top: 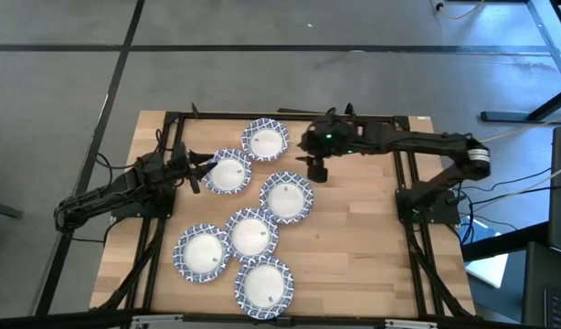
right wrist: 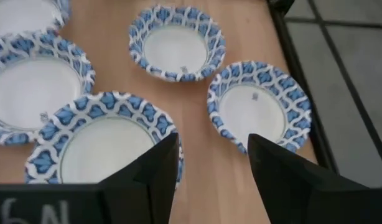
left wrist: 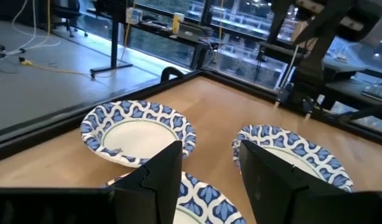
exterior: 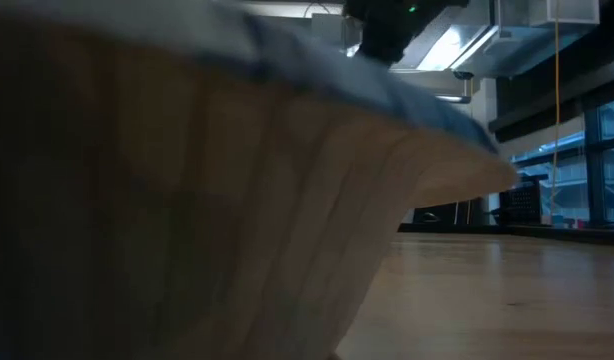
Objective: Nest bowls inside each other
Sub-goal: Stack the blue patterned bowl on the stacked blue patterned bowls
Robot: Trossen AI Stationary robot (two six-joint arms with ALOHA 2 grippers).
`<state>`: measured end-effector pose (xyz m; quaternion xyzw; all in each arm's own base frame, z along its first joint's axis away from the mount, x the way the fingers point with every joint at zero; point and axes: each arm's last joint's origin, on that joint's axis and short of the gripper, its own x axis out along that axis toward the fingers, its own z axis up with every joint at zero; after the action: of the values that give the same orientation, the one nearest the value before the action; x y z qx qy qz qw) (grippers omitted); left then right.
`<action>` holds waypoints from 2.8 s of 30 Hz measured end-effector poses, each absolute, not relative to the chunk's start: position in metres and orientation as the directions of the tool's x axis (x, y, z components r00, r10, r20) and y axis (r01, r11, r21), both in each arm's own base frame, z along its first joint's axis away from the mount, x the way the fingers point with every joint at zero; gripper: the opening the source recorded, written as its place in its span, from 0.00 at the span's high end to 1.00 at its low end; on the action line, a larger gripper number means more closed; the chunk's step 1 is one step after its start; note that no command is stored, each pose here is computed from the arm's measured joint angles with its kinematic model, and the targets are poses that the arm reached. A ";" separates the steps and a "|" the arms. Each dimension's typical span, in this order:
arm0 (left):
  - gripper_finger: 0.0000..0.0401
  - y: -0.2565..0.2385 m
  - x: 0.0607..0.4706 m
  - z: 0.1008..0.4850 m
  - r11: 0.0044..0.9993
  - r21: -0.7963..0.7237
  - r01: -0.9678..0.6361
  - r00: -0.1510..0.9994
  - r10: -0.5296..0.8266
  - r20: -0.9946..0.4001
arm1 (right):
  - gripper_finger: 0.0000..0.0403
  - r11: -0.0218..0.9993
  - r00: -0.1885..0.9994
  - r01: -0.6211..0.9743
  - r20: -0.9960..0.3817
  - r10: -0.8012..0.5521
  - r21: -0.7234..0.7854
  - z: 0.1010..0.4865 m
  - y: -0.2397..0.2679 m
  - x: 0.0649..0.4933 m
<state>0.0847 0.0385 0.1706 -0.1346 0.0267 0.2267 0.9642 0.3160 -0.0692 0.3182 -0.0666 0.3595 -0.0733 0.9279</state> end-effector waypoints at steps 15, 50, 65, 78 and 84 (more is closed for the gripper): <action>0.62 0.036 0.087 0.180 0.921 -0.166 -0.354 0.934 0.356 -0.014 | 0.52 0.963 0.732 0.265 -0.639 -0.238 -0.056 0.293 -0.068 0.244; 0.40 0.035 0.091 0.180 0.942 -0.178 -0.283 0.959 0.282 -0.032 | 0.52 0.938 0.839 0.344 -0.434 -0.329 -0.045 0.284 -0.063 0.177; 0.39 0.037 0.117 0.200 0.961 -0.016 -0.277 0.859 0.240 -0.453 | 0.52 0.919 0.842 0.389 -0.427 -0.330 0.056 0.262 -0.059 0.165; 0.39 0.025 0.159 0.187 0.987 -0.041 -0.154 0.659 0.072 -0.748 | 0.52 0.916 0.847 0.395 -0.414 -0.332 0.073 0.263 -0.059 0.166; 0.39 0.019 0.170 0.175 0.989 -0.051 -0.140 0.583 0.041 -0.811 | 0.52 0.915 0.847 0.396 -0.415 -0.332 0.076 0.263 -0.059 0.166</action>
<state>0.1696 0.0190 0.1748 -0.0544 0.4536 0.0507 0.8881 0.1660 -0.0594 0.2628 0.0797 0.2009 -0.1901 0.9577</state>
